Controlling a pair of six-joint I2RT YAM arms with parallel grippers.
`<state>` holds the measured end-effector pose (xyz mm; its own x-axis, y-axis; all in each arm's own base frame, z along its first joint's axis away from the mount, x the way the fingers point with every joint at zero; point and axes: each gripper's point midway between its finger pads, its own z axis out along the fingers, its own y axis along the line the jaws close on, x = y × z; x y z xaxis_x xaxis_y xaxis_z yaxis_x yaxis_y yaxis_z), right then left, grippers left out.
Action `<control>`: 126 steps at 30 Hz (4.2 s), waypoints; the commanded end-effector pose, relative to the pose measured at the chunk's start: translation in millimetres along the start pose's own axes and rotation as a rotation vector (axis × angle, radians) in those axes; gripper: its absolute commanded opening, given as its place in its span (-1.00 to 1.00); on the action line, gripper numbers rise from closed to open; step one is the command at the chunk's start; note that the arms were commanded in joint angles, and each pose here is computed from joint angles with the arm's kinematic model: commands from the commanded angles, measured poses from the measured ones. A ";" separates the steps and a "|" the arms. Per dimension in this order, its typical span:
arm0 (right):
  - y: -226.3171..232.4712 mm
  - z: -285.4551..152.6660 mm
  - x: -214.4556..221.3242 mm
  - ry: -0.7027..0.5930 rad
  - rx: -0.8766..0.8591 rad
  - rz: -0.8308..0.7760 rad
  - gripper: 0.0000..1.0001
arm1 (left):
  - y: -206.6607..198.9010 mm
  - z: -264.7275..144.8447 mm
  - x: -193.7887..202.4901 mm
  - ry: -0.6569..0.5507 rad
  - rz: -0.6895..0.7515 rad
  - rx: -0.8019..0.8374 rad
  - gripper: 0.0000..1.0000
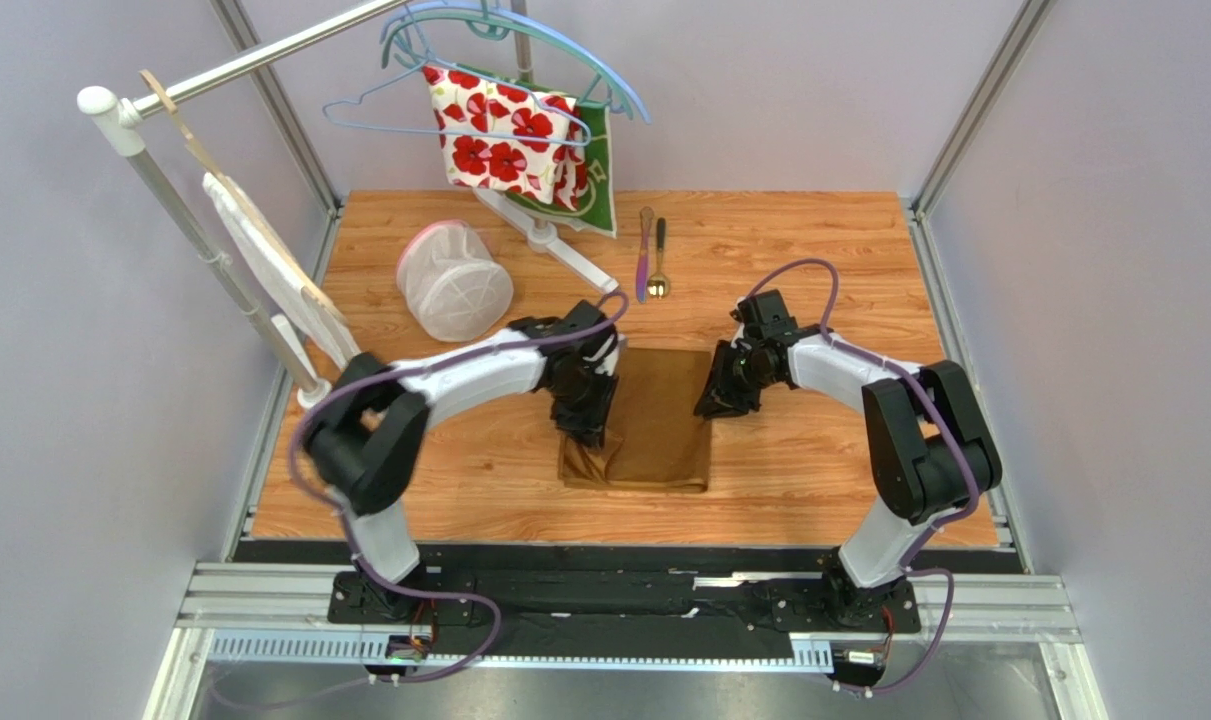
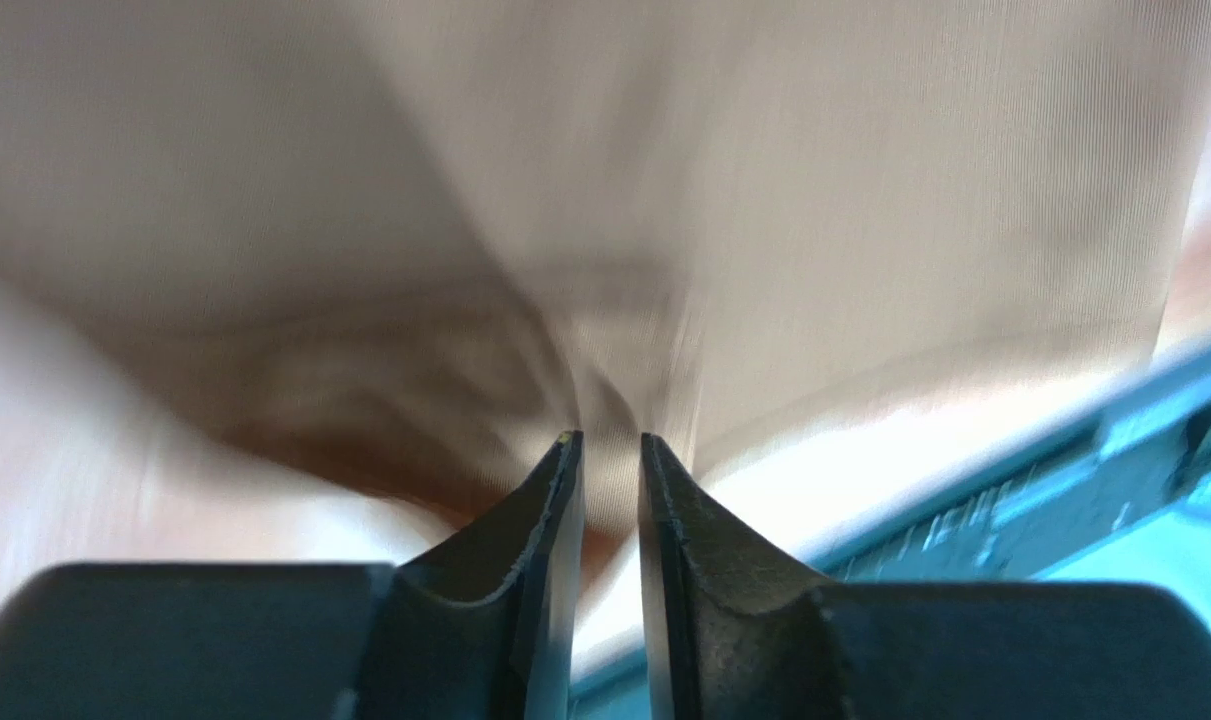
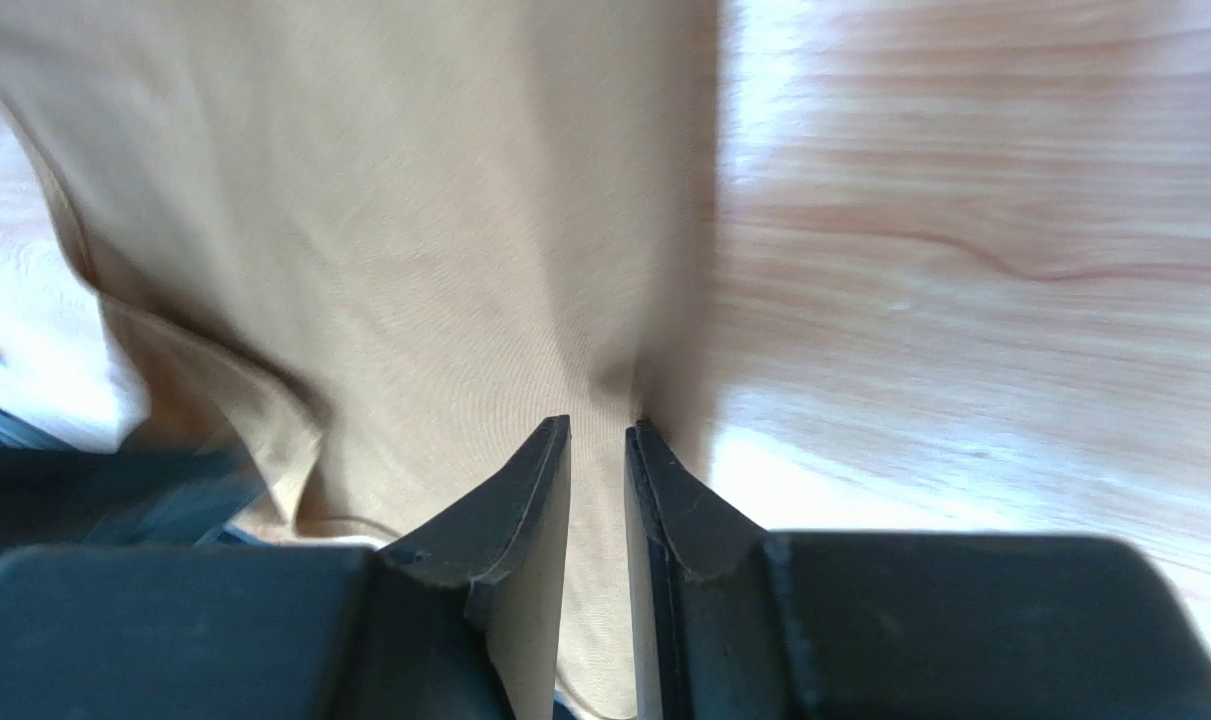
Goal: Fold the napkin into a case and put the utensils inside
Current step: Rotate the square-folded napkin at the center of the board.
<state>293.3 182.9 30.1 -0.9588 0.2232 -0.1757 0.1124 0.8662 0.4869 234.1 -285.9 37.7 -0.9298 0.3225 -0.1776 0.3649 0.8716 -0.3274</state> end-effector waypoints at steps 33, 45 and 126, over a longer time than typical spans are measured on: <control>-26.7 15.1 -1.9 -0.065 0.095 -0.041 -0.48 | 16.0 21.6 -30.0 -0.120 -0.122 0.009 -0.58; 3.1 -30.1 -50.7 -0.153 0.188 -0.256 -0.15 | -54.8 -35.6 -26.3 -0.256 -0.087 0.125 -0.48; 53.4 35.2 -55.4 0.028 -0.020 -0.326 0.01 | -2.9 -51.9 6.1 -0.244 -0.160 0.237 0.07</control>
<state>359.6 203.7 42.5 -0.9516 -0.0011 -0.3075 -0.1359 0.8985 0.4173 224.4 -266.8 61.6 -0.9623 0.1049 -0.2508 0.2299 0.8063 -0.5449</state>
